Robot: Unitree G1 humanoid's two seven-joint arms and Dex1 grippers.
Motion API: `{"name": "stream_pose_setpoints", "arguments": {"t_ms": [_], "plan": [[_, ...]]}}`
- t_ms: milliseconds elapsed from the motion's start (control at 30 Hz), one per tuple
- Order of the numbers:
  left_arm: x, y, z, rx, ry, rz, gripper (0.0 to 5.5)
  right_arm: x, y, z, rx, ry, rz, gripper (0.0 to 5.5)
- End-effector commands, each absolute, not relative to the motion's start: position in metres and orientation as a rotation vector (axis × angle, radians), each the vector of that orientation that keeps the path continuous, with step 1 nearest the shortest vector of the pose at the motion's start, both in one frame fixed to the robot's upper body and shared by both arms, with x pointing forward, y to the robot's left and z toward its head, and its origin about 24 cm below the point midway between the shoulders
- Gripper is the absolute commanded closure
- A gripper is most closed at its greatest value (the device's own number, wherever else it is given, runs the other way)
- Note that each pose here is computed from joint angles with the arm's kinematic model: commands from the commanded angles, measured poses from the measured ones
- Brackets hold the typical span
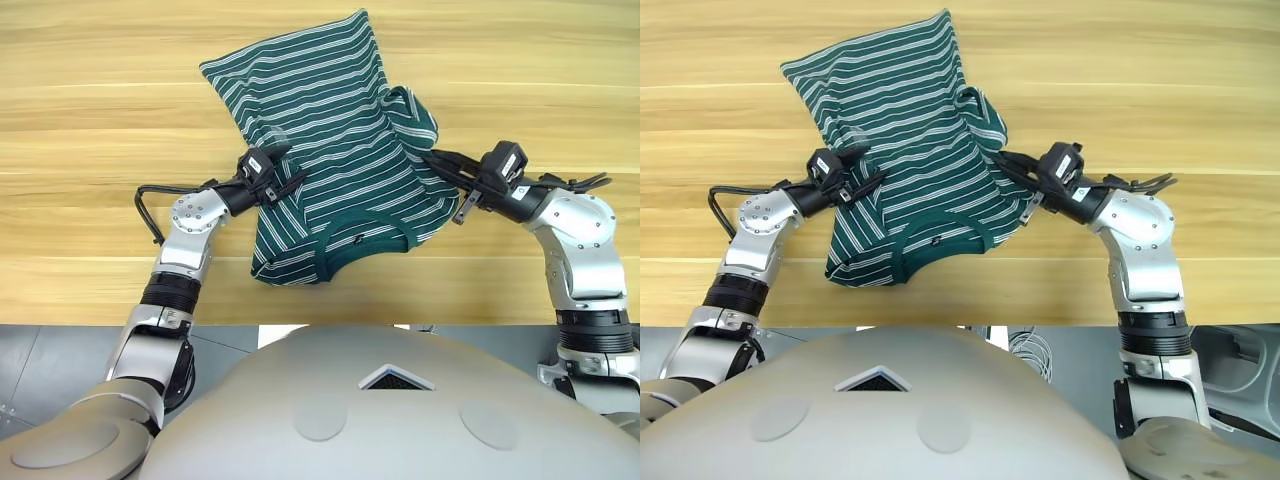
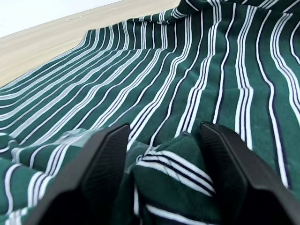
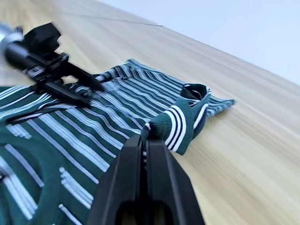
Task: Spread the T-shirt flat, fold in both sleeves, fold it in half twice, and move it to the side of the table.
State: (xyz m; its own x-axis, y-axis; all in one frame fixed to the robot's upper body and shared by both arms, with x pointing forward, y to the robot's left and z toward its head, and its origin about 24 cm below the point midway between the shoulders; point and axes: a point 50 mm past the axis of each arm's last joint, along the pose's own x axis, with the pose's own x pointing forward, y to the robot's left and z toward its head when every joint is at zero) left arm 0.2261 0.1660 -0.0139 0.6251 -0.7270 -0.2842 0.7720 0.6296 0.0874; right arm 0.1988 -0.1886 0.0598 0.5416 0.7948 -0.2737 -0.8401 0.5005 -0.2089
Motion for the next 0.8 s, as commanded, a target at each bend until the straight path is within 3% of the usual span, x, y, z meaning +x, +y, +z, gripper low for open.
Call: {"name": "stream_pose_setpoints", "arguments": {"t_ms": [33, 200, 533, 800], "plan": [[0.205, 0.166, -0.044, 0.213, 0.408, -0.902, 2.8, 0.185, -0.178, 0.046, -0.525, 0.22, 1.102, 5.46], [0.206, 0.163, -0.045, 0.219, 0.41, -0.913, 2.8, 0.186, -0.178, 0.035, -0.693, 0.275, 1.084, 5.46], [0.207, 0.165, -0.045, 0.231, 0.418, -0.92, 2.8, 0.188, -0.17, 0.045, -0.616, 0.239, 1.067, 3.76], [0.213, 0.172, -0.038, 0.252, 0.403, -0.922, 2.8, 0.17, -0.167, 0.07, -0.421, 0.131, 1.24, 2.57]]}}
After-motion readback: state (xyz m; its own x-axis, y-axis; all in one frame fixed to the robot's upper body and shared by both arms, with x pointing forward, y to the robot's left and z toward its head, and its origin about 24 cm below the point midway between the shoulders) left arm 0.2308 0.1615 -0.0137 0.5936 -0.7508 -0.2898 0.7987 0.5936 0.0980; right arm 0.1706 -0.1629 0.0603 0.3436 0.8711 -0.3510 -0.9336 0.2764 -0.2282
